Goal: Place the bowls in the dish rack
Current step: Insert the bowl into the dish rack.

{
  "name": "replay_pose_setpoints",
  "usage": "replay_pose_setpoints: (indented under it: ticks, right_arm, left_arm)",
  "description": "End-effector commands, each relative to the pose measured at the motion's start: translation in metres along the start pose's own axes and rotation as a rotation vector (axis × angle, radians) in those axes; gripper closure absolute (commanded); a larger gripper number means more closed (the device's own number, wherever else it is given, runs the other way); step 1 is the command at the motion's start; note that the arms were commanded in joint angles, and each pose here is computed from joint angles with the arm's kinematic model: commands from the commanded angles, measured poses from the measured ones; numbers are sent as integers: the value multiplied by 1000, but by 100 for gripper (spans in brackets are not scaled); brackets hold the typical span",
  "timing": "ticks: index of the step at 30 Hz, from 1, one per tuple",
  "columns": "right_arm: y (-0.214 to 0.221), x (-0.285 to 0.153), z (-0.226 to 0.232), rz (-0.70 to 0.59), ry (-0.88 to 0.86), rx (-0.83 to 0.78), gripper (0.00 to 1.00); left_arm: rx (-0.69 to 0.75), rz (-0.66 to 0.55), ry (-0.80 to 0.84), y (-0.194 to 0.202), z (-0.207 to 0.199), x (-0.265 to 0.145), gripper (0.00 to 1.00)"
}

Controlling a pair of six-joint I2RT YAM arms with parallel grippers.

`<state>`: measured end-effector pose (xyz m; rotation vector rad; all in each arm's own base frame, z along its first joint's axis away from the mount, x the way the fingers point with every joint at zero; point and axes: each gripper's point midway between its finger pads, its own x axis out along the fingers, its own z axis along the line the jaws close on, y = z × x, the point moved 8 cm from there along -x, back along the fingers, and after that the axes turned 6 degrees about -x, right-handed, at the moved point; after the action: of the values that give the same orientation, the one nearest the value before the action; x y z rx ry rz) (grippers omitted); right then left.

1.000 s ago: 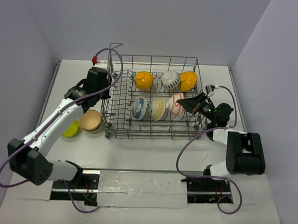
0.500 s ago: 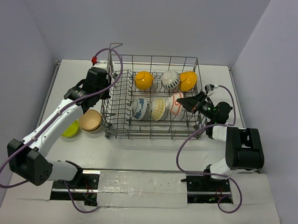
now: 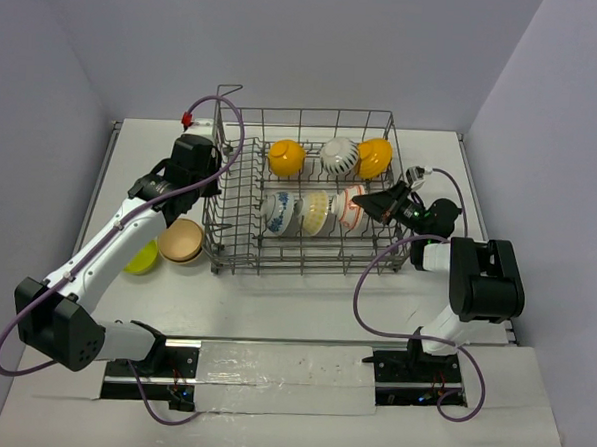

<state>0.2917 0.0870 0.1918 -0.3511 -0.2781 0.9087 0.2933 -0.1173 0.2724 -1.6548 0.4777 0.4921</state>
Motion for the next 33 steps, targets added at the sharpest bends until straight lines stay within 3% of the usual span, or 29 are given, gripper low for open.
replay_pose_setpoints:
  ticks: [1,25,33]
  right_arm:
    - [-19,4,30,-88,-175,-274,100]
    - [-21,1,88,-23,-342,-428,100]
    - [-25,5,79,-11,-343,-402,100]
  left_arm:
    - [39,48,44,10,-1,-2,100]
    - [45,64,41,12,-2,2,100]
    - [49,72,39,13,-2,3,100]
